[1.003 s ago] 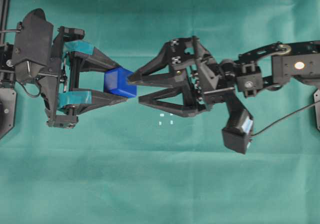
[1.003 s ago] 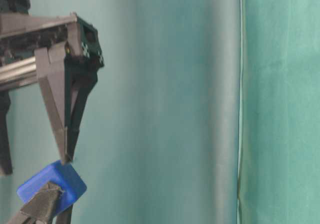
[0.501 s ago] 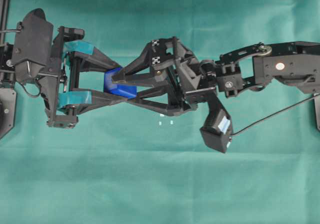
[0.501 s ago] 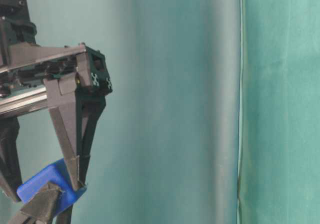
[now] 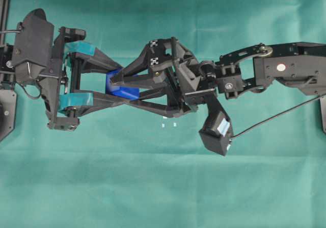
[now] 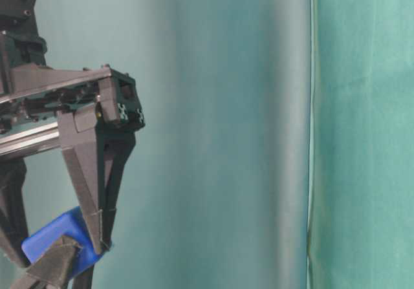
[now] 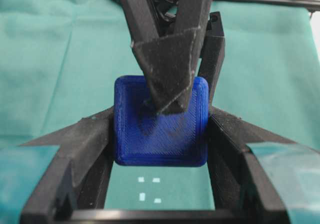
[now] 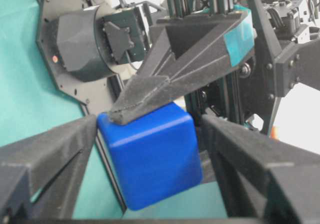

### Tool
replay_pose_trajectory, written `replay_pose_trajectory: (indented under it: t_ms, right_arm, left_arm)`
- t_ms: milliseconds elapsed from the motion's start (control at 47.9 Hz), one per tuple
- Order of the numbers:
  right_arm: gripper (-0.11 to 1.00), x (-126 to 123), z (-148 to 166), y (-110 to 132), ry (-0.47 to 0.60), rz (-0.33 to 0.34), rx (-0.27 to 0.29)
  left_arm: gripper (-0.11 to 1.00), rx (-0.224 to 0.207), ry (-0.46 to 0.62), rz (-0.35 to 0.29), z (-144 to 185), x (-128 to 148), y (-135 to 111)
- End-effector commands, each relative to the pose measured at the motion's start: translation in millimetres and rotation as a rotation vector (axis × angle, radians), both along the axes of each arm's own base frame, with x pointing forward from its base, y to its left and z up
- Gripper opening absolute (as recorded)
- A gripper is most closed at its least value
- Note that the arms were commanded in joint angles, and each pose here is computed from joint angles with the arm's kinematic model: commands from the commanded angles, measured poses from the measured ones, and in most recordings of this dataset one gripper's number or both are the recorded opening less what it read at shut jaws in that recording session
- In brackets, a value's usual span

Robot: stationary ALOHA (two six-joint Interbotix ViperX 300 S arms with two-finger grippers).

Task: Handover the blue block to the right arm after grasping it with the left arm, then place it in the designated position.
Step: 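Open the left gripper and pull the cube right with the right gripper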

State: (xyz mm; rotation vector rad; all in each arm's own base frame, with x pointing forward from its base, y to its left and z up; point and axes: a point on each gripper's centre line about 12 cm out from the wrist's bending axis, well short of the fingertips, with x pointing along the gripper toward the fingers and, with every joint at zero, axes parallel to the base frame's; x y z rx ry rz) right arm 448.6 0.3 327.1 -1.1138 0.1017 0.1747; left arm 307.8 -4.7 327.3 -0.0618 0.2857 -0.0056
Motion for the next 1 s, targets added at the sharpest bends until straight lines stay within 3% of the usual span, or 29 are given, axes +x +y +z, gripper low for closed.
replay_pose_trajectory:
  t_ms: [0, 104, 334, 982]
  right_arm:
    - [0.81, 0.8, 17.3, -1.6, -0.035, -0.013, 0.023]
    - [0.61, 1.0, 17.2, -3.7, -0.023, -0.031, 0.02]
    - [0.61, 0.5, 12.8, -9.1, 0.013, -0.07, 0.007]
    - [0.61, 0.2, 13.6, -8.2, 0.01, -0.068, 0.008]
  left_arm:
    - [0.47, -0.003, -0.02, 0.002, 6.2, -0.3, 0.5]
    - [0.47, -0.003, -0.02, 0.002, 6.2, -0.3, 0.5]
    - [0.47, -0.003, -0.012, 0.001, 5.3, -0.6, 0.0]
    - [0.47, -0.001, 0.005, 0.0, 3.8, -1.0, 0.0]
